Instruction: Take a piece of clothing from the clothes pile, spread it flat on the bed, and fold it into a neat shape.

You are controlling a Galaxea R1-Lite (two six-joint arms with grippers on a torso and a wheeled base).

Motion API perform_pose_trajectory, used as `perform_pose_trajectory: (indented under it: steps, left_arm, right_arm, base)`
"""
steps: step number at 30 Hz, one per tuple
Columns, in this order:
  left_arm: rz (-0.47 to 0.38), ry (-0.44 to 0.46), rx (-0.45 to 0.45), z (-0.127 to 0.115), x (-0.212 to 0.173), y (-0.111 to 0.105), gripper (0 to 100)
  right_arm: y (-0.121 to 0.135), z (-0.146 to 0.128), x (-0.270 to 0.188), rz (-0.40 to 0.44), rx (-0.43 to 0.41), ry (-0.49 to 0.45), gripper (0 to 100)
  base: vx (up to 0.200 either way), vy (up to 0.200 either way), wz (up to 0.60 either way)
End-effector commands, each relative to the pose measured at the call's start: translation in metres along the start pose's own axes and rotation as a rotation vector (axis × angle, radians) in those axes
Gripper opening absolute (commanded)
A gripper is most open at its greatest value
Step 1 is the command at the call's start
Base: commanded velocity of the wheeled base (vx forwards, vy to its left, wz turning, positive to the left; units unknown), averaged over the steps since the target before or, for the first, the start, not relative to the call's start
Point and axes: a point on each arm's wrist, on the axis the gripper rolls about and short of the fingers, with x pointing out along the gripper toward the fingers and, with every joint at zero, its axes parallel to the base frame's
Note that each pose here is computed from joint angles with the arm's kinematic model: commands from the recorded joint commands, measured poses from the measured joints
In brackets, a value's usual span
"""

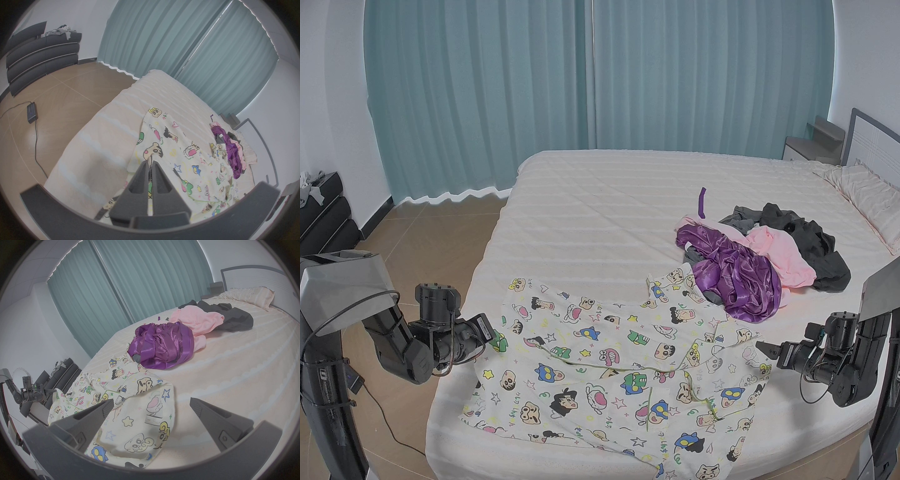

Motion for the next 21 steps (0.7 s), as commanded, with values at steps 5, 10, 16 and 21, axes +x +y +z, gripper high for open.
perform_pose_trajectory:
  steps: [5, 10, 16, 21]
  left_arm:
    - [0.041, 0.031, 0.029, -0.005, 0.025, 0.014, 0]
    - [0.049, 0.023, 0.023, -0.003, 0.03, 0.018, 100]
    - [0.063, 0.007, 0.009, 0.003, 0.03, 0.024, 100]
    - [0.092, -0.032, -0.03, 0.021, 0.014, 0.04, 100]
  right_arm:
    - [0.0, 0.001, 0.0, 0.002, -0.002, -0.006, 100]
    - [0.0, 0.001, 0.0, 0.002, -0.002, -0.006, 100]
    - [0.001, 0.001, -0.001, 0.002, -0.002, -0.007, 100]
    - [0.002, 0.002, -0.002, 0.004, -0.004, -0.011, 100]
  base:
    - [0.0, 0.0, 0.0]
    - [0.0, 0.0, 0.0]
    - [0.0, 0.0, 0.0]
    - [0.0, 0.0, 0.0]
